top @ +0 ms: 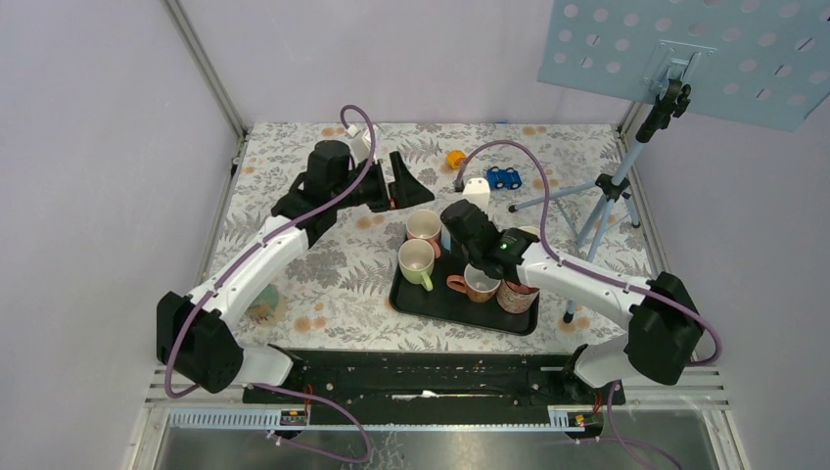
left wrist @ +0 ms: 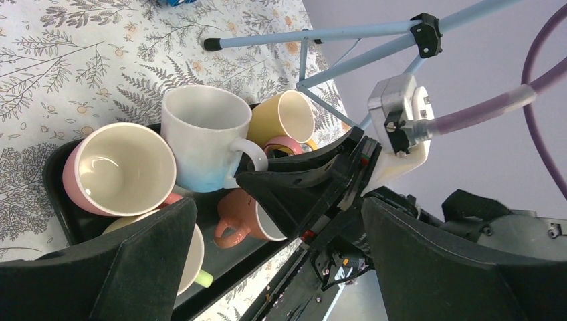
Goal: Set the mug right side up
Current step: Place the cup on the tray.
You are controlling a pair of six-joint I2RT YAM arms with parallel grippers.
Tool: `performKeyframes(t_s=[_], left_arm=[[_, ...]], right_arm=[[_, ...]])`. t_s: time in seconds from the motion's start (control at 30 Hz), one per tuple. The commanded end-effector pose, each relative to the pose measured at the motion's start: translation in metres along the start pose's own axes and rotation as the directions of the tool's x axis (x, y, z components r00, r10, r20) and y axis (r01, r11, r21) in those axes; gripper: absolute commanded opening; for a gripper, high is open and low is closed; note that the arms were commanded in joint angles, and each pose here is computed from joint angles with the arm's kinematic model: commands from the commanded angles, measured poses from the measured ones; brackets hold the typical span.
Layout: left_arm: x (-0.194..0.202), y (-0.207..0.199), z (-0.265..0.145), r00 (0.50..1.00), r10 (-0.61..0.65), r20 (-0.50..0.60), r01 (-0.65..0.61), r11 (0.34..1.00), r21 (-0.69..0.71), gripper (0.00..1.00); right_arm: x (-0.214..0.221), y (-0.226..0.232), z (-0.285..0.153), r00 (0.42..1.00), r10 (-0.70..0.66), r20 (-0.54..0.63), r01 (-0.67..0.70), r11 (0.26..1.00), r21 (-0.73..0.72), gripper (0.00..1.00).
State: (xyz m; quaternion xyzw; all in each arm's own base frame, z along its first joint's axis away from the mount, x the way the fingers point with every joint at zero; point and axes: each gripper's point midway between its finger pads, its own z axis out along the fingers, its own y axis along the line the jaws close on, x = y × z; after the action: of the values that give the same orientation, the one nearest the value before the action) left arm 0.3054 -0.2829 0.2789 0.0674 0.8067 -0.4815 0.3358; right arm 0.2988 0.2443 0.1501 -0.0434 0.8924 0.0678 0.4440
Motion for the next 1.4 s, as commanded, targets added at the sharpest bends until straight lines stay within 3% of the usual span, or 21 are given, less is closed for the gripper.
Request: performKeyframes(t_s=[0.0, 0.3, 0.57, 0.8, 1.37], left_arm=[[-0.024, -0.026, -0.015, 0.994, 0.072, 0.082, -0.076, 0.996, 0.043, 0.99], [-0.017, -0.02, -0.014, 0.998, 0.033, 0.056, -0.035, 0.999, 0.028, 0.99], [0.014, -0.009, -0.015, 0.994, -0.108, -0.018, 0.109, 0.994, 0.03, 0.99], [0.035, 0.003, -0.026, 0.989, -0.139, -0.039, 0.138, 0.99, -0.021, 0.99], [0.04, 0.004, -0.035, 0.991, -0.126, -0.052, 0.124, 0.991, -0.048, 0.99]], right_arm=[[-0.033, 0.004, 0.001, 0.984, 0.044, 0.171, -0.053, 0.997, 0.049, 0.0], [-0.018, -0.002, 0.008, 0.968, 0.109, 0.226, -0.121, 0.992, 0.039, 0.0], [-0.004, 0.002, 0.015, 0.954, 0.141, 0.263, -0.147, 0.989, 0.002, 0.0], [0.011, 0.008, 0.02, 0.954, 0.18, 0.241, -0.179, 0.984, -0.028, 0.0], [0.064, 0.014, 0.025, 0.974, 0.174, 0.142, -0.176, 0.984, -0.001, 0.0]])
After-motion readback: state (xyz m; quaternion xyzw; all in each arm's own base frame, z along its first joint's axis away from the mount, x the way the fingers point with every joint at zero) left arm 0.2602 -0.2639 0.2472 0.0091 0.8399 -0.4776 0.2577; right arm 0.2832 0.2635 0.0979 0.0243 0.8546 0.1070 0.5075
